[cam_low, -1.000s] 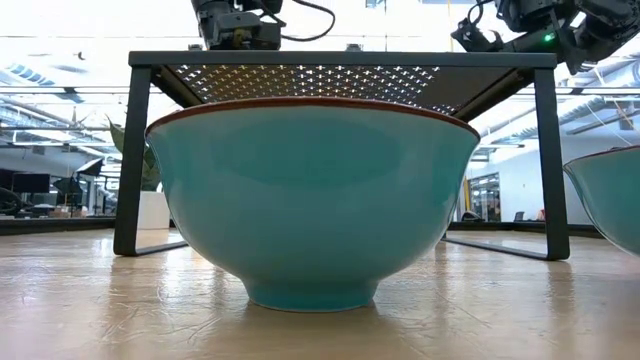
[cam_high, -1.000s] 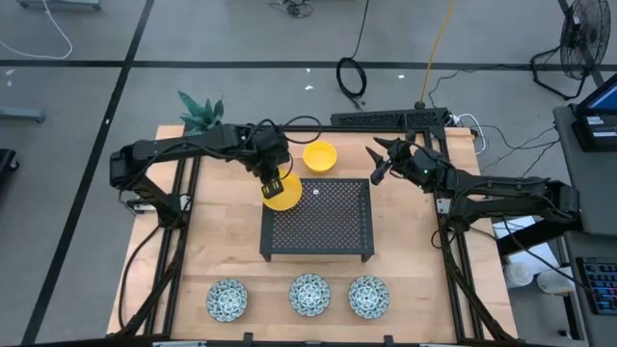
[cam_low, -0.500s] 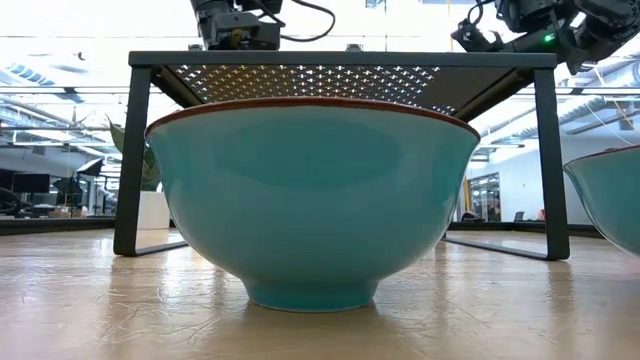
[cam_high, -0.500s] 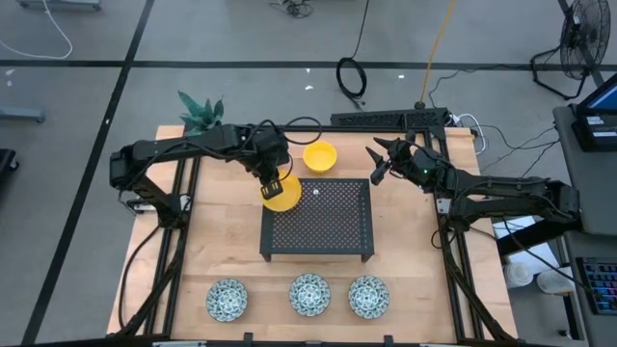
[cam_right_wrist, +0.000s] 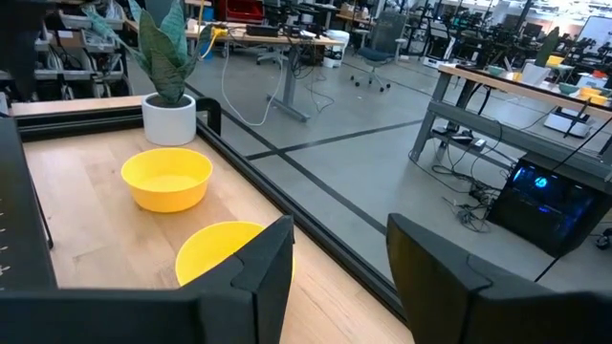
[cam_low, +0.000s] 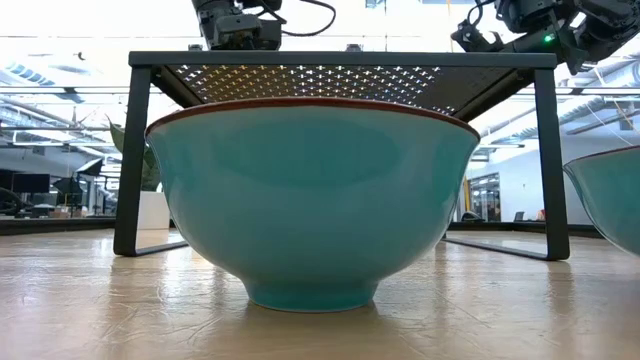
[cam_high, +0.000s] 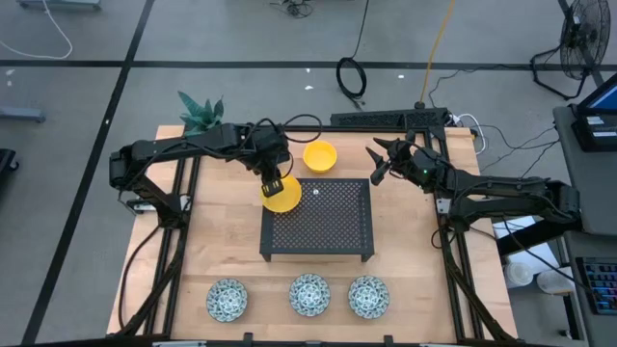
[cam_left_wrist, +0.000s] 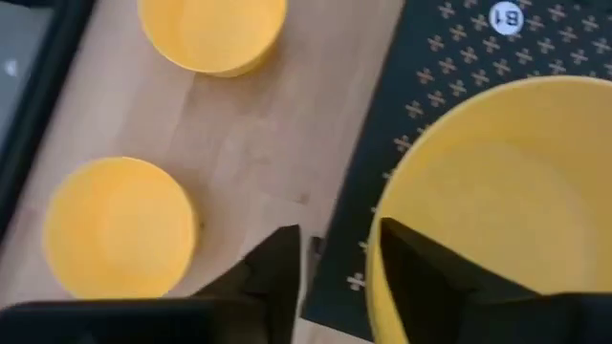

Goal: Pick & Place Mini bowls
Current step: Stack the left yellow bowl on top of the yellow bowl on the shelf

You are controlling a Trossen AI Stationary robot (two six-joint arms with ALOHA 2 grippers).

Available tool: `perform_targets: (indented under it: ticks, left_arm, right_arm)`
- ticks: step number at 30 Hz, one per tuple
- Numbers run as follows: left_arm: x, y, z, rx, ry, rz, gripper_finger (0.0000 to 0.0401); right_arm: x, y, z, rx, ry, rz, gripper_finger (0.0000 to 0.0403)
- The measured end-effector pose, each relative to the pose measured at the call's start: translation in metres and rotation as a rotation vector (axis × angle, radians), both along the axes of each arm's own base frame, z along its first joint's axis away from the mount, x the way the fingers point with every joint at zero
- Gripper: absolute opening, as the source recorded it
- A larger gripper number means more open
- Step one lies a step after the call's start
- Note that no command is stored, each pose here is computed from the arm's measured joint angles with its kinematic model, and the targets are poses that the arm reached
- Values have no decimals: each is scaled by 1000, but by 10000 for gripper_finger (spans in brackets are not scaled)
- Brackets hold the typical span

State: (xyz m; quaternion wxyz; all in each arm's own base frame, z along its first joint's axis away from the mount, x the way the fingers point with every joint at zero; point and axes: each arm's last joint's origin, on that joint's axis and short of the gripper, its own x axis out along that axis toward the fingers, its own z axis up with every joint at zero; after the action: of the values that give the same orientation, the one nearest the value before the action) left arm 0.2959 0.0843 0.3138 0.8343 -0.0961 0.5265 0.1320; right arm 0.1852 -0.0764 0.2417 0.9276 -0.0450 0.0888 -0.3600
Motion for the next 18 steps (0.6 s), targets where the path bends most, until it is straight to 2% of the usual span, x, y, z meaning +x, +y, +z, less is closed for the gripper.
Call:
perform_targets:
  ticks: [4,8,14,18]
  left_arm:
    - [1,1,16,32,-40,-23,220]
    - [0,1,37,95,-56,-28,252]
    - [-11,6,61,306,22,51,266]
    - [-15,12,60,340,58,89,266]
  right_arm:
    - [0,0,0,0,0,0,155]
    - [0,0,0,0,4,0,155]
    - [0,0,-2,-18,40,3,155]
    - [-3,1,0,-31,51,3,155]
